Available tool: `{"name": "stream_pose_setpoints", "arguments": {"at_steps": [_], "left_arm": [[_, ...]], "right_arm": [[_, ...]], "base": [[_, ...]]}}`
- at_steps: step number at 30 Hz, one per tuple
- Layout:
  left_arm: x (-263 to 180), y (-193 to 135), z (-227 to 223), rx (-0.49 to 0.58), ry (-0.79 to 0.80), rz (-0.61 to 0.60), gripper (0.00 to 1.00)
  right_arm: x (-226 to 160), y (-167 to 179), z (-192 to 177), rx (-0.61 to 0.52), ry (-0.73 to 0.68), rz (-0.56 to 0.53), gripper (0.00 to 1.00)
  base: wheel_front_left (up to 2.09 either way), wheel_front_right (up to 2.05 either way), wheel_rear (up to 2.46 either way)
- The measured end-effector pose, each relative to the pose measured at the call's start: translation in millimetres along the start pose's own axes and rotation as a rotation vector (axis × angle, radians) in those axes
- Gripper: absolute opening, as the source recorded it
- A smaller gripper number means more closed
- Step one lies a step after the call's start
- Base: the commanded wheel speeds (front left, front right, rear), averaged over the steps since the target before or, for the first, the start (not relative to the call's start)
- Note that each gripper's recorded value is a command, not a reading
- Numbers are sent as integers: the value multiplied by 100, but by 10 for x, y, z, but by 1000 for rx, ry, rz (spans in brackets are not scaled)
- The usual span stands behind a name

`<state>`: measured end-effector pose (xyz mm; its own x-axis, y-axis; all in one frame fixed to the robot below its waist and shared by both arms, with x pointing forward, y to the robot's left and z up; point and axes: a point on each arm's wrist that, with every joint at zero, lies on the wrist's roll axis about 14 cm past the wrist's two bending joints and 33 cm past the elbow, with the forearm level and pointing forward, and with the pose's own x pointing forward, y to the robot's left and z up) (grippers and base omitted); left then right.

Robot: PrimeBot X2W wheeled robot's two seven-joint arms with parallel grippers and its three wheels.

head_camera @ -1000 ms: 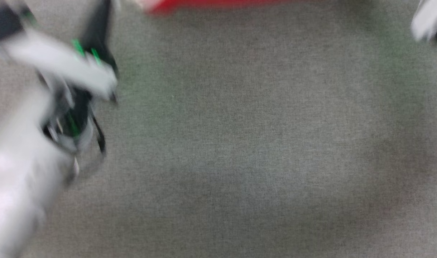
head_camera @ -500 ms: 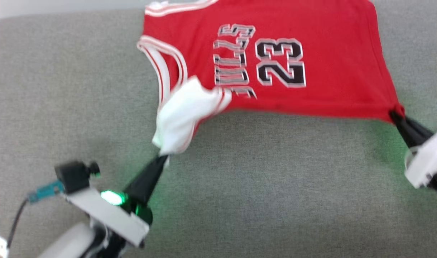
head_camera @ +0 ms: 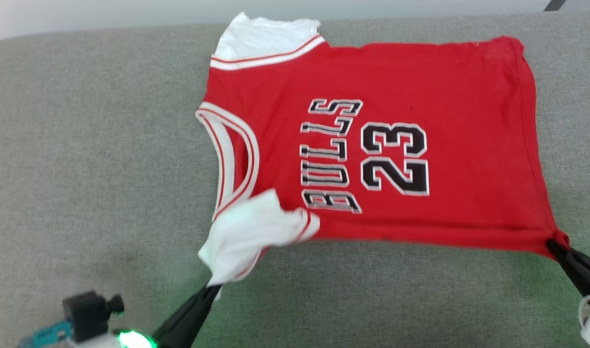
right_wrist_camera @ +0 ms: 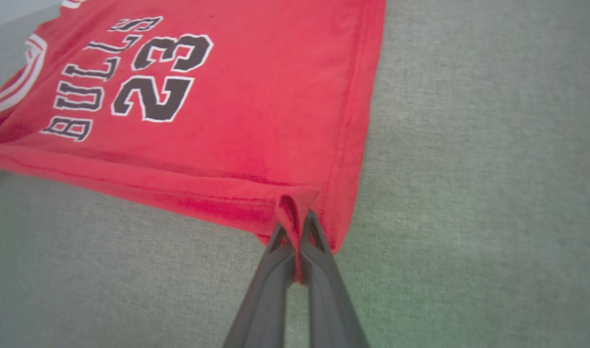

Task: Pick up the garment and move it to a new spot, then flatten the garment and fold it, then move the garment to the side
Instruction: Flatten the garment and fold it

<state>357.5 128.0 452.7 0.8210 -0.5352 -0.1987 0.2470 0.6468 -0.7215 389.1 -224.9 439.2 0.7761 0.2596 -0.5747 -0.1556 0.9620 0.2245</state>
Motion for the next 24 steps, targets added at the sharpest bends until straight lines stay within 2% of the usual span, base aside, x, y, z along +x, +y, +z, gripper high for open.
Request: {"name": "stream_pose_setpoints", "arguments": {"at_steps": [5, 10, 17, 19, 24], "left_arm": [[-65, -80, 22, 6, -21, -15, 0], [35, -208, 116, 72, -16, -77, 0], [487, -335, 621, 193, -82, -160, 0], [620, -360, 729, 179, -109, -171, 0], [822, -111, 800, 192, -106, -110, 0]], "right_arm": [[-133, 21, 18, 14, -8, -20, 0], [-100, 55, 200, 19, -54, -14, 0], [199, 15, 553, -9, -94, -17, 0], [300, -41, 614, -11, -96, -34, 0], [545, -101, 695, -15, -80, -49, 0]], "base": [[0, 0, 0], [0, 0, 0], [0, 0, 0], [0, 0, 0], [0, 0, 0]]}}
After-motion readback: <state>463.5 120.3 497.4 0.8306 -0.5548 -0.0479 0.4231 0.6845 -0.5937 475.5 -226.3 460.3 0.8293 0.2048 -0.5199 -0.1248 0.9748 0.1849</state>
